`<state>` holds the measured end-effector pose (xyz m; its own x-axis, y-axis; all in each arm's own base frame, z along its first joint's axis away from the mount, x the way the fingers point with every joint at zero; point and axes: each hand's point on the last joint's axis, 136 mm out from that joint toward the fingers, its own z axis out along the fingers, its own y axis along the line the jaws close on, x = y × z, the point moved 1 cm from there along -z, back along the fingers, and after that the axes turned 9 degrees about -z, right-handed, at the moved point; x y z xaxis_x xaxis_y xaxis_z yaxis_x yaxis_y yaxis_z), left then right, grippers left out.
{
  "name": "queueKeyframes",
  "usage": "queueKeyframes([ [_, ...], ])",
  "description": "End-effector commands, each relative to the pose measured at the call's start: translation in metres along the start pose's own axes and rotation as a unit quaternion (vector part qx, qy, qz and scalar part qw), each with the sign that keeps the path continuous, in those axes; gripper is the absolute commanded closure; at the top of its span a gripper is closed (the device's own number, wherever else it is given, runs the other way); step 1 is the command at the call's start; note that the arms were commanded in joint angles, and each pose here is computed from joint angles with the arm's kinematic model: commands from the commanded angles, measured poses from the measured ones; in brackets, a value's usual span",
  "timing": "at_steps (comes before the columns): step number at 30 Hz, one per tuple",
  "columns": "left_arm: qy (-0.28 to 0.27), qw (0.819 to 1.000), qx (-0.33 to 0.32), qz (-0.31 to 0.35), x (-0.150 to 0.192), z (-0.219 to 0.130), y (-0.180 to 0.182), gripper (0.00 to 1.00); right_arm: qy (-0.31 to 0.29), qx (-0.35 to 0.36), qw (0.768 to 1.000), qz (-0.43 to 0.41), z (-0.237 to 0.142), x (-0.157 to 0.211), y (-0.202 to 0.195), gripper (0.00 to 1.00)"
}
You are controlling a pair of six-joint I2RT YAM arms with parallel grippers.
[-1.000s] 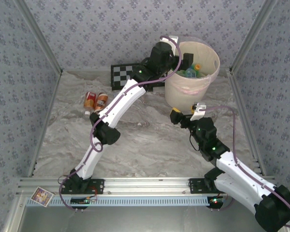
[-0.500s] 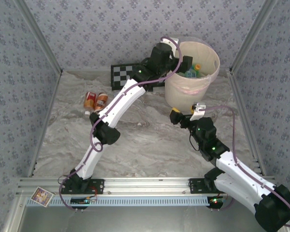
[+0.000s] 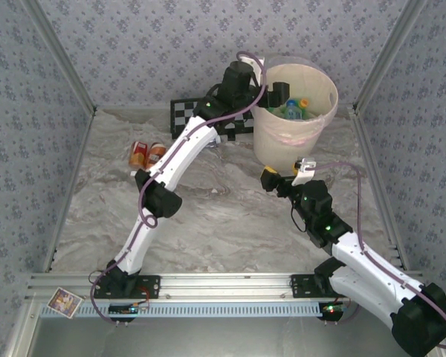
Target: Put the plastic bottles in the bin
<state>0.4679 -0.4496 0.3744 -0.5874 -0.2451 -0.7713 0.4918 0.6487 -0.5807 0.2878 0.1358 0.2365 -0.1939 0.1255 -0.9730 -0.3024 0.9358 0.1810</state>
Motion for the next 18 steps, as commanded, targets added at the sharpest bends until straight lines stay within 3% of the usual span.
queueKeyframes([
  [1, 0.026, 0.999, 0.032, 0.0, 0.016, 0.005, -0.013, 0.05, -0.013, -0.002, 1.0, 0.008, 0.0, -0.007, 0.0, 0.0],
  [6, 0.042, 0.998, 0.032, 0.029, 0.026, 0.0, -0.023, 0.06, -0.012, 0.0, 1.0, 0.007, 0.001, -0.006, 0.0, 0.0],
  [18, 0.004, 0.998, -0.004, 0.062, -0.011, -0.056, -0.042, 0.04, -0.011, -0.002, 1.0, 0.005, 0.001, -0.005, 0.0, 0.0],
])
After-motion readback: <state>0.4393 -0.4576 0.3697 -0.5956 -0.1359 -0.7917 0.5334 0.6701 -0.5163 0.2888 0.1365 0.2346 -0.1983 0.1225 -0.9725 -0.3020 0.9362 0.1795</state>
